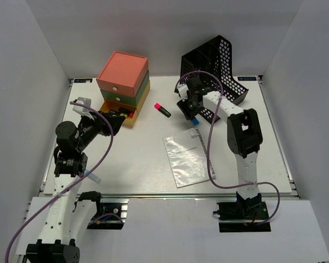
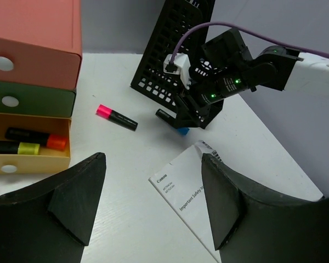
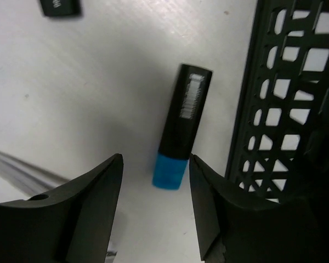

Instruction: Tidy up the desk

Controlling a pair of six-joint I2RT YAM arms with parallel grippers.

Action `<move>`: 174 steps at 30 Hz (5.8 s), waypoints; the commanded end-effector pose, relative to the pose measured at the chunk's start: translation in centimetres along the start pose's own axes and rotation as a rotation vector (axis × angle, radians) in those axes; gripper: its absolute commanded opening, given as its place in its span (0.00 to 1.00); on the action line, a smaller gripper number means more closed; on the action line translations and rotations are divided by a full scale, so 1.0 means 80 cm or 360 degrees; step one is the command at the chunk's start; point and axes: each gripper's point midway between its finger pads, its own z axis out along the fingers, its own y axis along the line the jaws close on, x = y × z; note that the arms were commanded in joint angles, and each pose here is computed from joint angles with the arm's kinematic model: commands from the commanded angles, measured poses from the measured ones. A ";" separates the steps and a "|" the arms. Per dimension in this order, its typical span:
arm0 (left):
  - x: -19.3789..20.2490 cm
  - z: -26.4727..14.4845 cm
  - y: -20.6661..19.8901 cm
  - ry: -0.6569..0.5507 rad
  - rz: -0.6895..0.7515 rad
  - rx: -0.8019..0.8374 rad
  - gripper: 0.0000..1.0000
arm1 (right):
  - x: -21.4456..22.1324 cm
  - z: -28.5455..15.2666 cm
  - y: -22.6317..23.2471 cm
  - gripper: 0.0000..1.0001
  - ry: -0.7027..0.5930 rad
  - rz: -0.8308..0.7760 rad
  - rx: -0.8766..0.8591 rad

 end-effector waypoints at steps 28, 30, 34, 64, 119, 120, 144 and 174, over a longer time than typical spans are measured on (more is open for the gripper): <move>0.010 -0.002 0.024 0.0015 -0.0004 -0.0144 0.81 | 0.042 0.057 0.004 0.52 0.0223 -0.0017 -0.0226; 0.012 -0.001 0.025 0.0028 -0.0013 -0.0150 0.81 | 0.047 0.061 0.009 0.47 0.0236 -0.0027 -0.0241; 0.012 -0.001 0.026 0.0026 -0.0010 -0.0157 0.81 | 0.053 0.063 0.011 0.31 0.0245 -0.0039 -0.0239; -0.028 -0.050 0.058 -0.0339 0.0107 -0.0563 0.79 | -0.229 -0.138 0.332 0.00 -0.0822 -0.1084 -0.0441; -0.010 -0.034 0.056 -0.0247 0.0084 -0.0474 0.37 | -0.213 -0.142 0.179 0.44 -0.0945 -0.0388 -0.0442; -0.009 -0.033 0.057 -0.0242 0.0085 -0.0475 0.44 | -0.188 -0.115 0.177 0.56 -0.0795 -0.0366 -0.0503; -0.006 -0.029 0.055 -0.0216 0.0082 -0.0449 0.67 | -0.157 0.077 0.066 0.67 -0.0479 -0.0323 -0.0205; -0.007 -0.032 0.059 -0.0231 0.0079 -0.0485 0.67 | -0.132 0.085 0.058 0.09 -0.0430 -0.0266 -0.0286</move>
